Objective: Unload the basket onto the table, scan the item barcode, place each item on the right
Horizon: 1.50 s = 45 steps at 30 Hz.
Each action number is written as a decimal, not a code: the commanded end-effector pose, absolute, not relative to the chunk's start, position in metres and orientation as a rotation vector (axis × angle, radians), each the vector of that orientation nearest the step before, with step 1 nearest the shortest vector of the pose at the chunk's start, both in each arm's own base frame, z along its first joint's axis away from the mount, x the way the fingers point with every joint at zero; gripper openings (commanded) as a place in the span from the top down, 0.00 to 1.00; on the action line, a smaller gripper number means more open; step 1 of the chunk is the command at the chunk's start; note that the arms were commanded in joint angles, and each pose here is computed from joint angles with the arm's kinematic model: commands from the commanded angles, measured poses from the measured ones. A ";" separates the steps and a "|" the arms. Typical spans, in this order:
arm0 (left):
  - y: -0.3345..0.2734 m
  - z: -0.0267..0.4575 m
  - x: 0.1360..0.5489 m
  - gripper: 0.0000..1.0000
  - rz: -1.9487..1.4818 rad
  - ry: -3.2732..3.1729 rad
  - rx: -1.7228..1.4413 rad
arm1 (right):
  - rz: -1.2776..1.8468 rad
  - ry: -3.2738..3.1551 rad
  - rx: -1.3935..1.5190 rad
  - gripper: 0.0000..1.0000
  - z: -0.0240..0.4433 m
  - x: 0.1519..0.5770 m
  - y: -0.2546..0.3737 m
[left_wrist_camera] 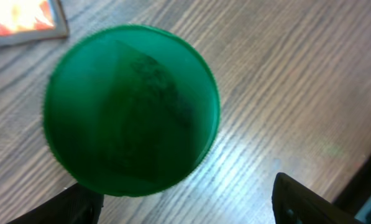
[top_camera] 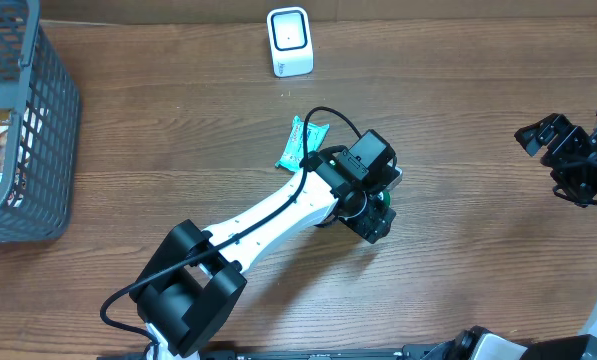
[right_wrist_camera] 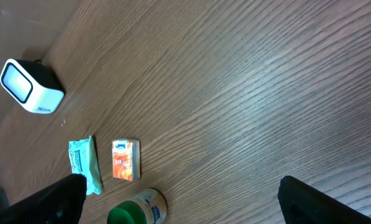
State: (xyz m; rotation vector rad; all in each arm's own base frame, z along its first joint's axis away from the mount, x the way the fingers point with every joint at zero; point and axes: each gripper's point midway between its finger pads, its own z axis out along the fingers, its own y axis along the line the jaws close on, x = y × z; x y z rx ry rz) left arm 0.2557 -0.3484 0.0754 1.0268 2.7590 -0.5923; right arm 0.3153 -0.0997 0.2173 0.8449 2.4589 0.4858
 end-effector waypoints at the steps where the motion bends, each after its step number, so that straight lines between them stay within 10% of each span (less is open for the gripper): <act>1: -0.357 0.083 0.241 0.23 -0.707 2.758 1.063 | 0.479 2.436 0.844 0.00 0.225 0.319 -0.103; 20: -0.352 0.087 0.295 0.18 -0.522 2.570 1.052 | 0.479 2.436 0.844 0.00 0.225 0.319 -0.103; 45: -0.373 0.093 0.249 0.17 -0.811 2.631 1.135 | 0.479 2.436 0.844 0.00 0.225 0.319 -0.103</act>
